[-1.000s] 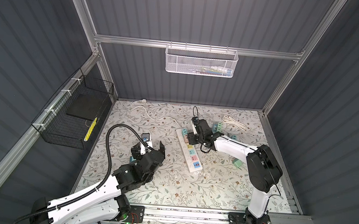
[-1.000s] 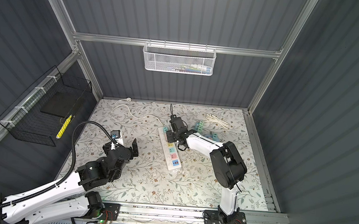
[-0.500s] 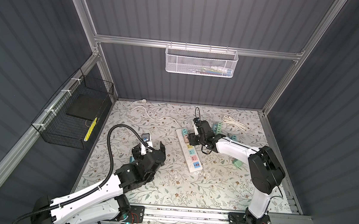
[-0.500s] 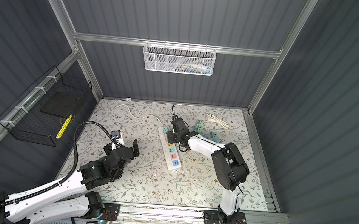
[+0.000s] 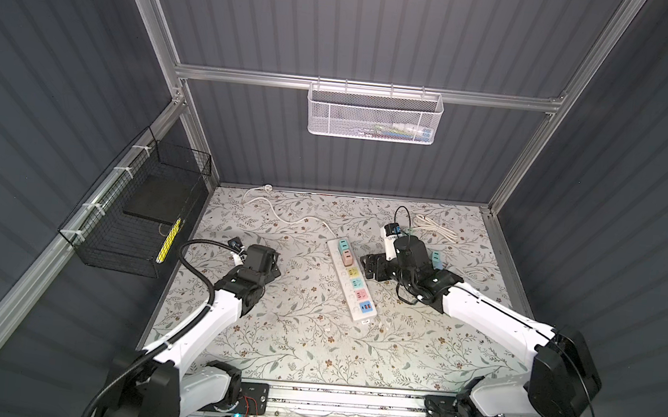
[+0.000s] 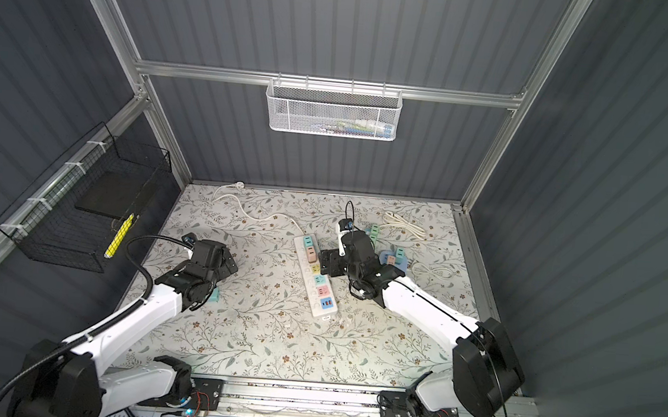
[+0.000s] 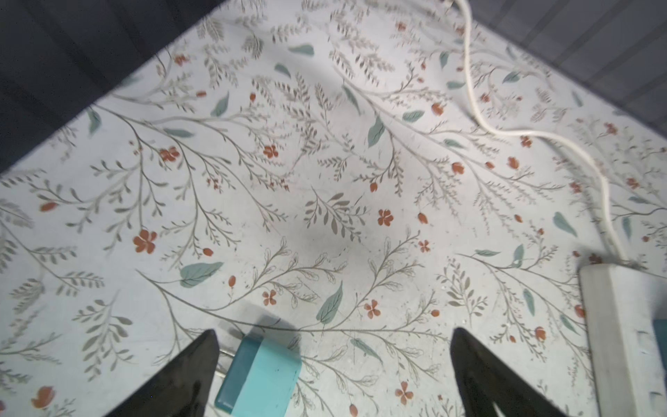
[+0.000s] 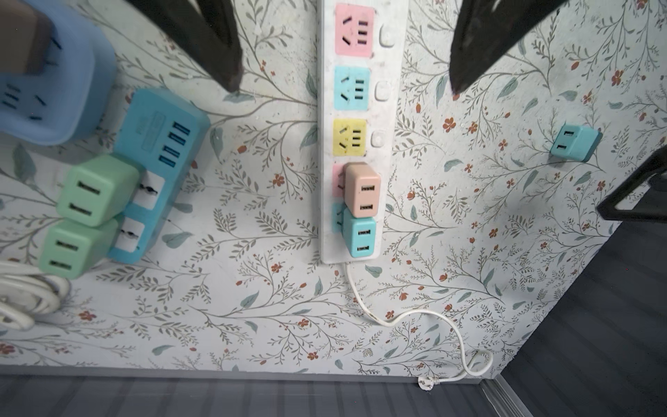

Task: Insert the plug
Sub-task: 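Withdraw the open right gripper while the left gripper moves toward the small teal adapter, then lower the left gripper and grasp the small teal adapter on the table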

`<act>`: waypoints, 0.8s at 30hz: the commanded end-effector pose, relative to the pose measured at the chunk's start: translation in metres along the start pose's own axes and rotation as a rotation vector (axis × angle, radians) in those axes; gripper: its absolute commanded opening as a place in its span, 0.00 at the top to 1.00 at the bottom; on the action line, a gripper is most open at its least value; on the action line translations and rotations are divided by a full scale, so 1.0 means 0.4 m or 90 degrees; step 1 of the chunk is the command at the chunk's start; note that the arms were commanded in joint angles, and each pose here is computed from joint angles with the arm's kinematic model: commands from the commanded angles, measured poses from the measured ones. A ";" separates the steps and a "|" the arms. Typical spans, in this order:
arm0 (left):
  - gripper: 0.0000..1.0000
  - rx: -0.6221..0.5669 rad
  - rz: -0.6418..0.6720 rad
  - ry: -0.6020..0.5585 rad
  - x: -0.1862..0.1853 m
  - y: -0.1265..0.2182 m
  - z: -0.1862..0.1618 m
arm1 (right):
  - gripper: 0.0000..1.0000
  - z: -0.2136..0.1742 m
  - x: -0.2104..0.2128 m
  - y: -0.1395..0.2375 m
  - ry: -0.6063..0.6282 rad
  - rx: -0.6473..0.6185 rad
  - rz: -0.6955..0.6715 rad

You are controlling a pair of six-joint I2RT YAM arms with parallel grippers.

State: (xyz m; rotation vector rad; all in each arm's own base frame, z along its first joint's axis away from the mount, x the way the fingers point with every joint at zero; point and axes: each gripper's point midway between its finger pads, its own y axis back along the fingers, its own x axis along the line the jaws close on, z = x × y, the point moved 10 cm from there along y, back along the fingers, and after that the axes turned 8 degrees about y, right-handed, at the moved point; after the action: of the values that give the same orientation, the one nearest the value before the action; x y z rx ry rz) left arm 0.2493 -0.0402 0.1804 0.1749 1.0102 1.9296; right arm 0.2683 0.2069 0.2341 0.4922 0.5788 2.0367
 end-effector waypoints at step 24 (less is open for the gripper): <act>0.00 0.137 0.031 0.057 0.085 -0.125 -0.034 | 0.06 -0.131 -0.030 0.022 -0.024 -0.013 -0.019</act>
State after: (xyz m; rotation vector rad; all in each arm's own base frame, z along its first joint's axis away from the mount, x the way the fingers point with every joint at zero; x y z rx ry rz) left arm 0.2675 -0.0108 0.1345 0.2000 1.2552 1.8933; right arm 0.2381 0.1811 0.1941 0.5129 0.5571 2.0075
